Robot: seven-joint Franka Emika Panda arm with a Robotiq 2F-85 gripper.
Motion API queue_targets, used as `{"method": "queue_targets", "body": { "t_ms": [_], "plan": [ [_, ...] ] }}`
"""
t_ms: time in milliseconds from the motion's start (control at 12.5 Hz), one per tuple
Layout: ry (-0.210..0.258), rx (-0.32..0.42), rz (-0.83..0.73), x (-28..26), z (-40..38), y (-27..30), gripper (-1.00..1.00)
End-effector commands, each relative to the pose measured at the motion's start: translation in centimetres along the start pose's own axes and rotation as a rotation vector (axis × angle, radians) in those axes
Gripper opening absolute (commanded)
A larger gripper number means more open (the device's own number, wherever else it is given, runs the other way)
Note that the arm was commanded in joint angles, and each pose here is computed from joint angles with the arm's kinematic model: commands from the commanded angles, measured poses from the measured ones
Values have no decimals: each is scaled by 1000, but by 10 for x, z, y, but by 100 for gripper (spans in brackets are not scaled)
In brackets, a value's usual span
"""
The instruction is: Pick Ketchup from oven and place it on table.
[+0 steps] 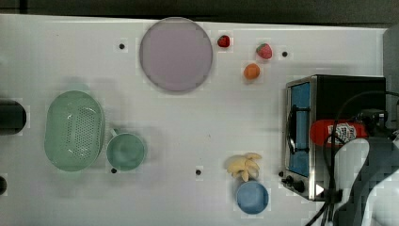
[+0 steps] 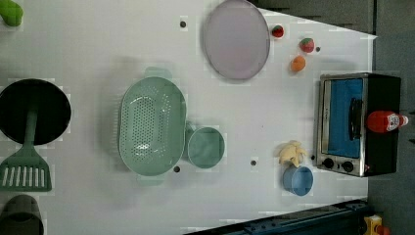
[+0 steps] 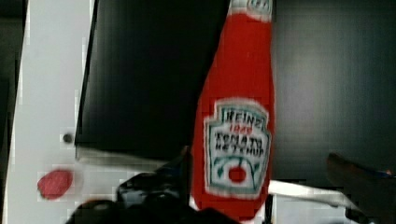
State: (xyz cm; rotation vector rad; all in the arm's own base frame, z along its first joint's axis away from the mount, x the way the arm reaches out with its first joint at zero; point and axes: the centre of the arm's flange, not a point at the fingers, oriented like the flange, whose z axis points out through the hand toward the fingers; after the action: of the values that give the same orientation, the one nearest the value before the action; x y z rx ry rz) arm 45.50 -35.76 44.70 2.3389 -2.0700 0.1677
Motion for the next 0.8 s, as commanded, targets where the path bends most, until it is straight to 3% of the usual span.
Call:
{"method": "queue_targets", "body": {
  "t_ms": [80,240,480,800],
  "plan": [
    [3,3,106,18,23,-9,100],
    [-31,-24,174,25,51,-6,100],
    [-36,-65,196,27,75,-7,100],
    [-66,-56,219,23,85,-10,100]
  ]
}}
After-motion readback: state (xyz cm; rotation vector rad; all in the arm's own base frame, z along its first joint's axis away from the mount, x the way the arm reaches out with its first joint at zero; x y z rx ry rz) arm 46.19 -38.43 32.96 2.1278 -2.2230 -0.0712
